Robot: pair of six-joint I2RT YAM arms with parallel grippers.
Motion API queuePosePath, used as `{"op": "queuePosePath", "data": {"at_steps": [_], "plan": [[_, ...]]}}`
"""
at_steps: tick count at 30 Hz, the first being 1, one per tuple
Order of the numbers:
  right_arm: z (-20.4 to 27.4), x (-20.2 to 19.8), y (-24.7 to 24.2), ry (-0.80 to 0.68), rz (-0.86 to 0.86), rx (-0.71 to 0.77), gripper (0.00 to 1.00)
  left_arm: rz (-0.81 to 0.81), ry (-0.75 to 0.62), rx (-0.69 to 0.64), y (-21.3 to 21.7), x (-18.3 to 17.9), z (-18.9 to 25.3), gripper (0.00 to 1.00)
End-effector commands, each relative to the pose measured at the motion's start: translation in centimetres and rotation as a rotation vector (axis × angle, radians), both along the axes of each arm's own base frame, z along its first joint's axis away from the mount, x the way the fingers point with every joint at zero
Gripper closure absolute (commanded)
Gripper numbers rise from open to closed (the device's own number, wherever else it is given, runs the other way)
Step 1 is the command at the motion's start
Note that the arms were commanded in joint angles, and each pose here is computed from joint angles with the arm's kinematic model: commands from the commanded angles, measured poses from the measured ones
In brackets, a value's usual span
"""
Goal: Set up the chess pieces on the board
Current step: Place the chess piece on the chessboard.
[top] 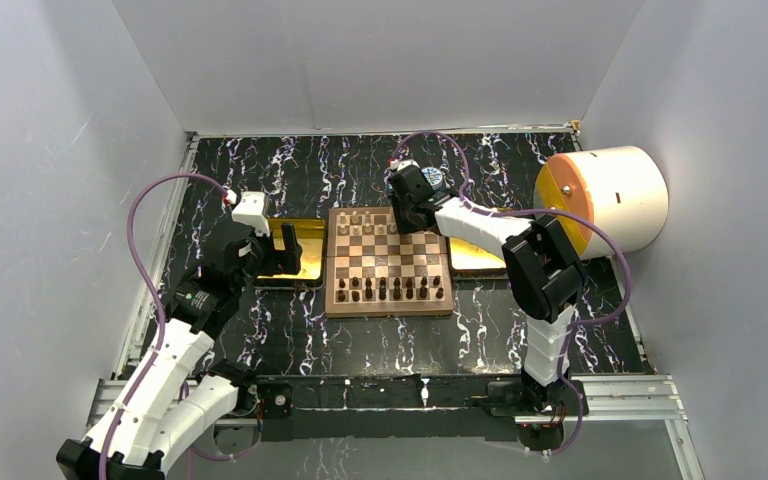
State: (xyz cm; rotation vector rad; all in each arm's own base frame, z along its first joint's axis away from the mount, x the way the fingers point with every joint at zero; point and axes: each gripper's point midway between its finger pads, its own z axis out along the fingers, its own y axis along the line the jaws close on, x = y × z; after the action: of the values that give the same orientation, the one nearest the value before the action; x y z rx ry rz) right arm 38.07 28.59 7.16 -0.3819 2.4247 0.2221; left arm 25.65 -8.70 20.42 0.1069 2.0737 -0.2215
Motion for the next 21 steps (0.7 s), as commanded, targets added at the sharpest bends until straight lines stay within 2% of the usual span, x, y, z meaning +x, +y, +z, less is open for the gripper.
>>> {"op": "queuePosePath", "data": {"at_steps": [1, 21], "plan": [[1.6, 1.7, 0.4, -0.044, -0.027, 0.021, 0.81, 0.005, -0.048, 0.0, 0.1, 0.3, 1.1, 0.09], [0.6, 2.2, 0.1, -0.029, -0.045, -0.004, 0.79, 0.003, -0.049, -0.001, 0.1, 0.2, 1.0, 0.09]]}}
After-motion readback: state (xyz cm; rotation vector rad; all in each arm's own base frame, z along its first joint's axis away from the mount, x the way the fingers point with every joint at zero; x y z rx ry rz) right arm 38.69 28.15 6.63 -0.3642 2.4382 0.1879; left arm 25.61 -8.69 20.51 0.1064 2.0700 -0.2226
